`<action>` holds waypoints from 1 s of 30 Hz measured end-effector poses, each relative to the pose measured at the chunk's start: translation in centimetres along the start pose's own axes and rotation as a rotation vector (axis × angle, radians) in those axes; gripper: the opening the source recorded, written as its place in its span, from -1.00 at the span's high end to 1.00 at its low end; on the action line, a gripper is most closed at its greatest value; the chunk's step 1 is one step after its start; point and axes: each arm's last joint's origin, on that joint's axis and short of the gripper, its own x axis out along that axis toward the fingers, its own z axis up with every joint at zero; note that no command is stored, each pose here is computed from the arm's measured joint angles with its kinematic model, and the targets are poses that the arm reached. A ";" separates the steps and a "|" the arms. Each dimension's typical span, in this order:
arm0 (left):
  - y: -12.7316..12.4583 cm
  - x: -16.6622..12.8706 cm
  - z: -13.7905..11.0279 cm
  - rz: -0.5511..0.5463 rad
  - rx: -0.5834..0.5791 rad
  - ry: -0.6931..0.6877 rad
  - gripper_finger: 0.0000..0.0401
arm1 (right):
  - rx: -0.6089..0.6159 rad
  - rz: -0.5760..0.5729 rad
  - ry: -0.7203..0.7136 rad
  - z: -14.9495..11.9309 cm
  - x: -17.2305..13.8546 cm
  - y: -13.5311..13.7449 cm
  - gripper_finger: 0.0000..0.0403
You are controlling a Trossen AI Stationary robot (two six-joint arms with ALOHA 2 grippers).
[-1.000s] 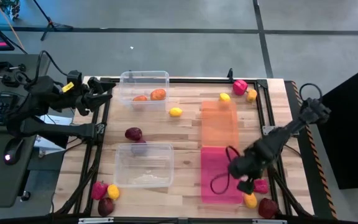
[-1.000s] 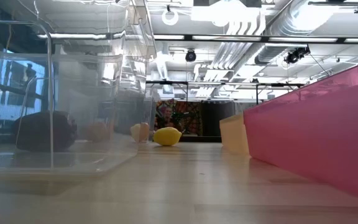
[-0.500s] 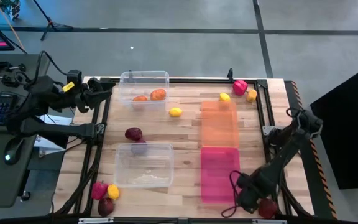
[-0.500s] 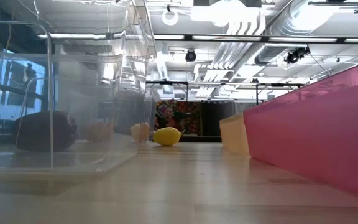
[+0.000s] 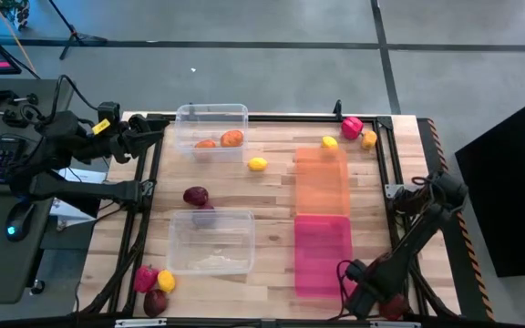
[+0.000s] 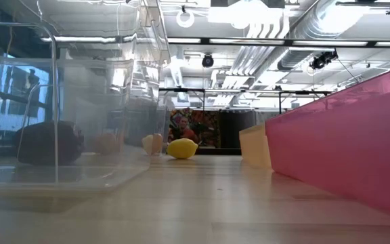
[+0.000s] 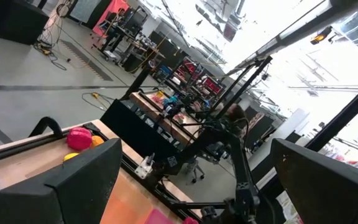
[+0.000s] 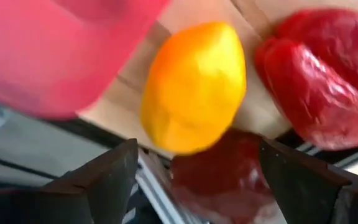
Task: Sort produce into baskets
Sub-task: Put the yellow lemon into the orange bin
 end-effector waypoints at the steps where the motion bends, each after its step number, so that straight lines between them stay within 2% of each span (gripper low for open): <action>1: 0.0 0.0 0.0 0.000 0.000 0.000 -0.98 | 0.000 0.005 -0.014 0.1 0.1 0.1 -0.59; 18: 0.1 0.0 0.0 0.021 -0.017 -0.015 -0.98 | 0.013 -0.057 -0.074 1.1 3.4 1.3 -0.55; 23: 0.1 0.0 0.1 0.026 -0.016 -0.019 -0.98 | 0.008 -0.060 -0.077 1.2 3.5 1.3 -0.34; 30: 0.0 0.0 0.1 0.024 -0.008 -0.025 -0.98 | -0.110 -0.041 0.002 -0.7 2.1 0.4 0.06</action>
